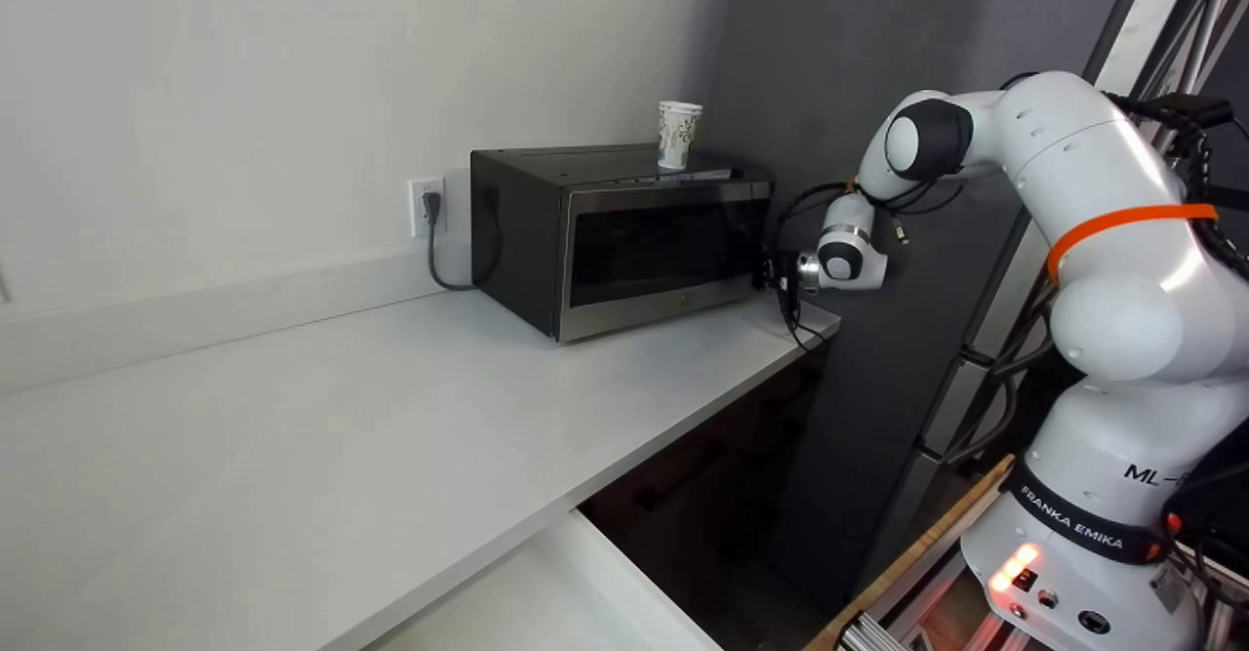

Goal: Open the microwave door by pressing the bottom right button

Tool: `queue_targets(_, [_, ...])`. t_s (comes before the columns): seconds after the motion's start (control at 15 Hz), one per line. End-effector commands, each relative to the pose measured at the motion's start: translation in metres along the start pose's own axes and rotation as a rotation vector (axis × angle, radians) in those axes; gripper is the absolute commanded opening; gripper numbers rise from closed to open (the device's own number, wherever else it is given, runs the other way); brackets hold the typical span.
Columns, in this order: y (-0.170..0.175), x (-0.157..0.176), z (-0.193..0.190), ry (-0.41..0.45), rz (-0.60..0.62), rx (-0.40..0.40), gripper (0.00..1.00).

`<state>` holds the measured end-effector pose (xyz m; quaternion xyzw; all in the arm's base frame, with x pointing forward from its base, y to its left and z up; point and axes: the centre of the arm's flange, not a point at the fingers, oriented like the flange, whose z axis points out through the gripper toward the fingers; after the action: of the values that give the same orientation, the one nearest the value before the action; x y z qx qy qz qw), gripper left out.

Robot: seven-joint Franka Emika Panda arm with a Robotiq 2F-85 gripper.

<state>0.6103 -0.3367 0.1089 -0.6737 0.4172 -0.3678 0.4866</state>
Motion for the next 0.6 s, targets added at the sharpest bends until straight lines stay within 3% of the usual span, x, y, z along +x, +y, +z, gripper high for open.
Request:
queue_targets(0.0, [0.017,-0.046,-0.038,-0.009,0.095,-0.119,0.0])
queue_targets(0.13, [0.017,-0.051,-0.038,-0.011,0.104,-0.112,0.0])
queue_targets(0.2, [0.018,-0.054,-0.039,-0.013,0.106,-0.11,0.26])
queue_targets(0.27, [0.019,-0.056,-0.041,-0.012,0.107,-0.11,0.27])
queue_targets(0.53, [0.023,-0.057,-0.048,0.035,0.104,-0.145,0.51])
